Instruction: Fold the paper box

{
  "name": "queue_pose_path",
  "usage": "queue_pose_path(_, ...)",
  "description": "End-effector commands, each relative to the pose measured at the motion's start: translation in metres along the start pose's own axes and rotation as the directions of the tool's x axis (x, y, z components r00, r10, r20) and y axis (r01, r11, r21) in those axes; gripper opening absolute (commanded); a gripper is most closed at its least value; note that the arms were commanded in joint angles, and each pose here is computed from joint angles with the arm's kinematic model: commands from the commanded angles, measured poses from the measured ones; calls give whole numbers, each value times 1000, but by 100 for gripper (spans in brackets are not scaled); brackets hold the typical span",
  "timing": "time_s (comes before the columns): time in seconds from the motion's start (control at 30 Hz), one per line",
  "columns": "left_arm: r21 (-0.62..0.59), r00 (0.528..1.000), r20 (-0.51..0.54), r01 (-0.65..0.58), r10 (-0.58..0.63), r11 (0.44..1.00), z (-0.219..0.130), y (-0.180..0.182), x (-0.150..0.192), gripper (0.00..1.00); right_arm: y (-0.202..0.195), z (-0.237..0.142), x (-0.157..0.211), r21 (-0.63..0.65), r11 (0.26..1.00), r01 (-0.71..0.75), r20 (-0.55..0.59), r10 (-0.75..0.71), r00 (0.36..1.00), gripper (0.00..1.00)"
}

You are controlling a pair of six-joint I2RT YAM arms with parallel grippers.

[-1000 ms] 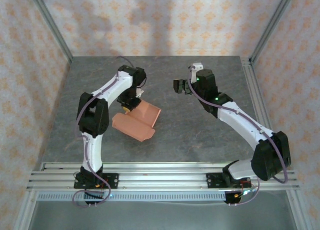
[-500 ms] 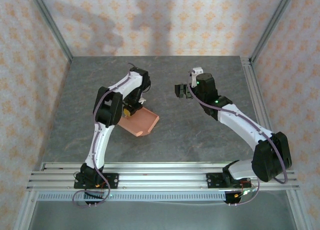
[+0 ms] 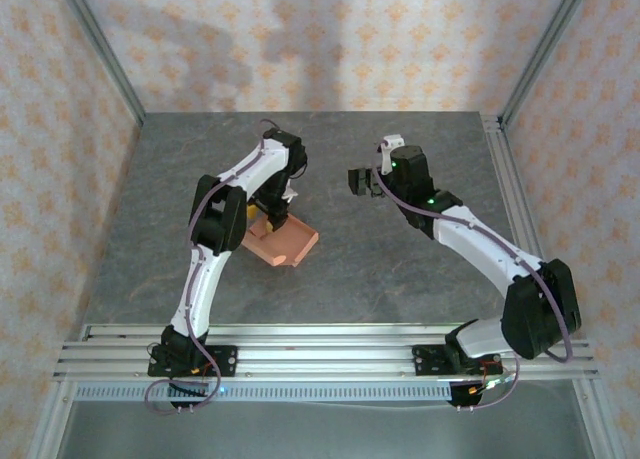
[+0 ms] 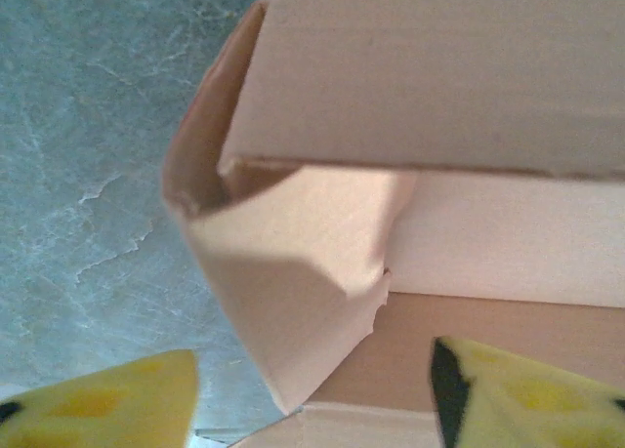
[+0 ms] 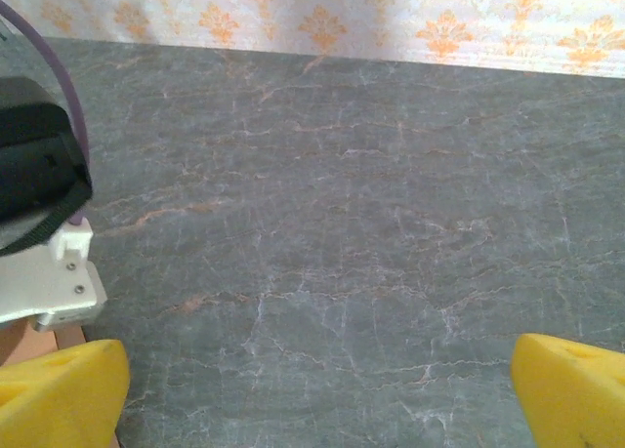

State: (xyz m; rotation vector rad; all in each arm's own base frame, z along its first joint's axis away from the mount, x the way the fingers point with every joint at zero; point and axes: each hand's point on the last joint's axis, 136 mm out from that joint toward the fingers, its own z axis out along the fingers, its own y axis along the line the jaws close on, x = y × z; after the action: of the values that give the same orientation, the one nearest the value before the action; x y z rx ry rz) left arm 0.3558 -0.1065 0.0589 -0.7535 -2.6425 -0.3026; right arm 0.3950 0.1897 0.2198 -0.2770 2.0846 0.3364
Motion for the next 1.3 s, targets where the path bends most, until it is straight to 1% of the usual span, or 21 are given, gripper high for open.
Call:
queue_pose_path(0.0,0,983,180,21,-21,1000,-50,2,10,78,5,4,-18,-27,1000,5,35,-4,999,100)
queue_pose_path(0.07,22,958,281,55,-59,998,-66,6,7,80,5,7,-16,-25,1000,5,23,-4,1000,100)
queue_pose_path(0.17,102,884,443,118,-151,988,-92,14,2,80,5,15,-9,-23,1000,4,-16,-5,1000,100)
queue_pose_path(0.27,183,765,581,212,-279,960,-118,34,5,80,10,25,0,-48,999,-7,-55,4,998,99)
queue_pose_path(0.3,206,706,631,247,-322,947,-131,42,11,80,13,28,3,-57,998,-6,-67,2,998,99)
queue_pose_path(0.37,274,591,691,319,-416,907,-145,61,20,82,24,36,10,-75,997,12,-96,-19,995,98)
queue_pose_path(0.47,363,434,731,408,-527,838,-152,84,39,86,45,51,24,-96,994,59,-145,-73,987,98)
queue_pose_path(0.57,434,299,741,470,-601,769,-151,100,62,90,71,70,44,-129,986,106,-199,-130,971,98)
queue_pose_path(0.63,473,230,735,500,-638,725,-146,107,77,94,89,83,57,-156,978,135,-232,-169,958,98)
queue_pose_path(0.7,500,178,727,525,-663,689,-140,112,92,96,107,94,70,-181,969,166,-255,-209,944,98)
queue_pose_path(0.73,510,156,724,535,-672,673,-138,115,100,98,115,100,77,-191,966,177,-272,-225,936,99)
queue_pose_path(0.83,521,124,719,555,-684,649,-131,118,116,100,132,115,95,-217,957,195,-307,-256,917,99)
queue_pose_path(0.97,516,105,729,564,-676,644,-130,117,127,100,142,131,112,-205,945,255,-345,-313,885,98)
queue_pose_path(1.1,532,59,752,534,-657,657,-141,115,131,100,142,145,122,-186,952,244,-384,-299,873,98)
queue_pose_path(1.2,530,62,755,527,-652,664,-143,115,130,100,127,150,118,-104,964,246,-392,-267,880,98)
queue_pose_path(1.27,537,75,752,507,-655,674,-143,113,125,100,113,152,115,-54,975,214,-402,-218,889,97)
